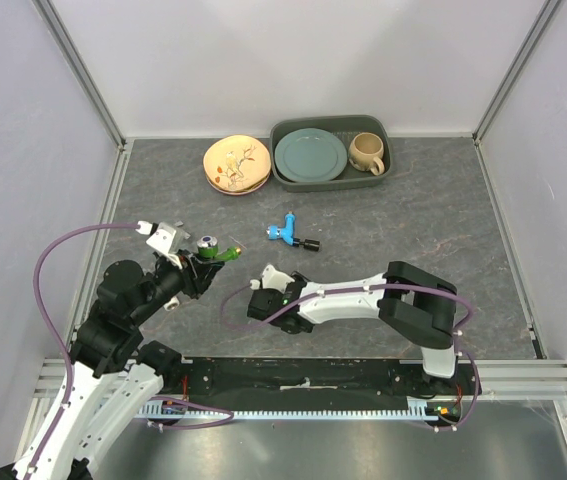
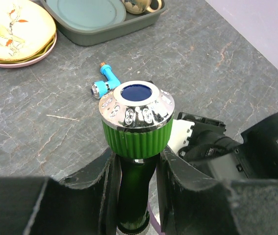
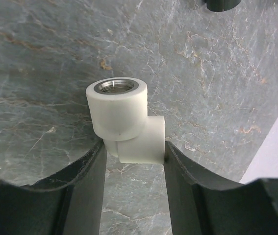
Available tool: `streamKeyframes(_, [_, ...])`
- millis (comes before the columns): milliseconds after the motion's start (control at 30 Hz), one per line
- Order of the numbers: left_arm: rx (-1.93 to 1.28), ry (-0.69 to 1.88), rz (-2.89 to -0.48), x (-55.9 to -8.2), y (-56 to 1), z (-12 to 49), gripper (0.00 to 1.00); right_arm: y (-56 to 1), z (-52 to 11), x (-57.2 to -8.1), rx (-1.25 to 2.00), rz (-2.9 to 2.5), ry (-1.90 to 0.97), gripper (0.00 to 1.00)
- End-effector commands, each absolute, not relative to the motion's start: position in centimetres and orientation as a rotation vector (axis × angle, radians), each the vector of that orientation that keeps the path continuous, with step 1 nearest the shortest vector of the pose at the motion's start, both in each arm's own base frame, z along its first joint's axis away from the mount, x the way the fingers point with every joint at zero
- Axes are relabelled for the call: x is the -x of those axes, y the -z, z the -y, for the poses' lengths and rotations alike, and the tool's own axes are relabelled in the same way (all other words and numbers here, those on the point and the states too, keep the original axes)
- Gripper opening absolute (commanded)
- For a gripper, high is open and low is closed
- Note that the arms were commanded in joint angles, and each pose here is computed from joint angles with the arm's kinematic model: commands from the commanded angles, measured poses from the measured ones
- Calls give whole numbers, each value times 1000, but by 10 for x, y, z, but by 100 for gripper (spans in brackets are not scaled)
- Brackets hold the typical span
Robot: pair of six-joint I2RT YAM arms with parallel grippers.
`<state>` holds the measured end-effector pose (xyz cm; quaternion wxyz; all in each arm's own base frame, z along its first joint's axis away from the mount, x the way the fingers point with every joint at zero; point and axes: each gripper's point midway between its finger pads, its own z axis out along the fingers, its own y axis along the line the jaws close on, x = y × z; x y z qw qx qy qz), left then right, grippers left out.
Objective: Install the water faucets
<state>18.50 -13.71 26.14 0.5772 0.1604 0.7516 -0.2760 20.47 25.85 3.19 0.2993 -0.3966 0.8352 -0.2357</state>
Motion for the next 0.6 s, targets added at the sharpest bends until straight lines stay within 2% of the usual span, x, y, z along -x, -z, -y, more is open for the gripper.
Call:
streamKeyframes(0, [-372, 606, -1714, -189, -270, 132, 2, -49, -270, -203, 1053, -2124, 664, 51])
streamKeyframes(200, [-364, 601, -1712, -189, -271, 130, 2, -36, -276, -184, 1124, -2127, 645, 72])
streamKeyframes(433, [-361, 600, -1712, -189, -271, 130, 2, -42, -284, -171, 1111, -2177, 514, 79])
streamKeyframes(567, [-361, 600, -1712, -189, -270, 130, 2, -65, -292, -168, 1043, -2208, 365, 82])
